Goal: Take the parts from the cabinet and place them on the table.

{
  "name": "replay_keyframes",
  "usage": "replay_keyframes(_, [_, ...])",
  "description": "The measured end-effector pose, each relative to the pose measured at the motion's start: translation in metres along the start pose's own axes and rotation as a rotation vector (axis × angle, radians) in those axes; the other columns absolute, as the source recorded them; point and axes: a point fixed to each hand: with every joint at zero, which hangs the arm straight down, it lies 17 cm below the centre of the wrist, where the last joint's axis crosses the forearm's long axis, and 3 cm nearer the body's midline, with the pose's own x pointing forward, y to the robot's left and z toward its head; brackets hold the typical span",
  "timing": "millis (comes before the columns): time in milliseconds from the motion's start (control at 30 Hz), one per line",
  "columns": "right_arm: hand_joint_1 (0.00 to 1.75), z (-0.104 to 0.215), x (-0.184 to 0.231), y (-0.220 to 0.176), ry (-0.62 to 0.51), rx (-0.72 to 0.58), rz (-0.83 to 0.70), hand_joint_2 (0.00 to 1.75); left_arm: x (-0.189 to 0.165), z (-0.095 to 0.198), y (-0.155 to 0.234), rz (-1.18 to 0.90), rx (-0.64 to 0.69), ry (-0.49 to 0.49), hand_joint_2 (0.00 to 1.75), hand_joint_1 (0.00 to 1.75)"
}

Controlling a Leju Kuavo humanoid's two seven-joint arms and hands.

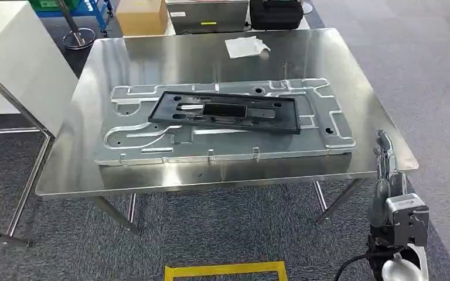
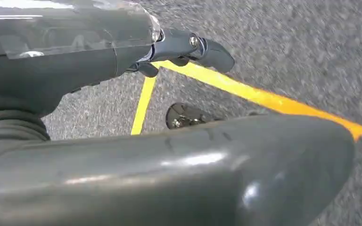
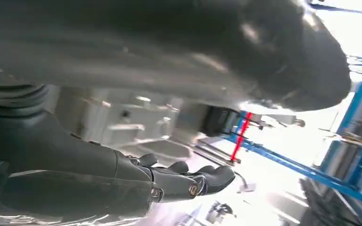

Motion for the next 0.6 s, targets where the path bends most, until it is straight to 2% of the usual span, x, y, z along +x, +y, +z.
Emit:
replay_keyframes(367, [0.00, 0.036, -0.029, 0.028, 0.130, 0.042, 0.088, 0.00, 0.001, 0.000, -0.002, 0.004, 0.001, 0.005, 0.00, 0.00])
replay_keyframes(600, [0.00, 0.058, -0.071, 0.080, 0.246, 0.148, 0.103, 0.00, 0.001, 0.001, -0.007, 0.004, 0.008, 0.008, 0.00, 0.00])
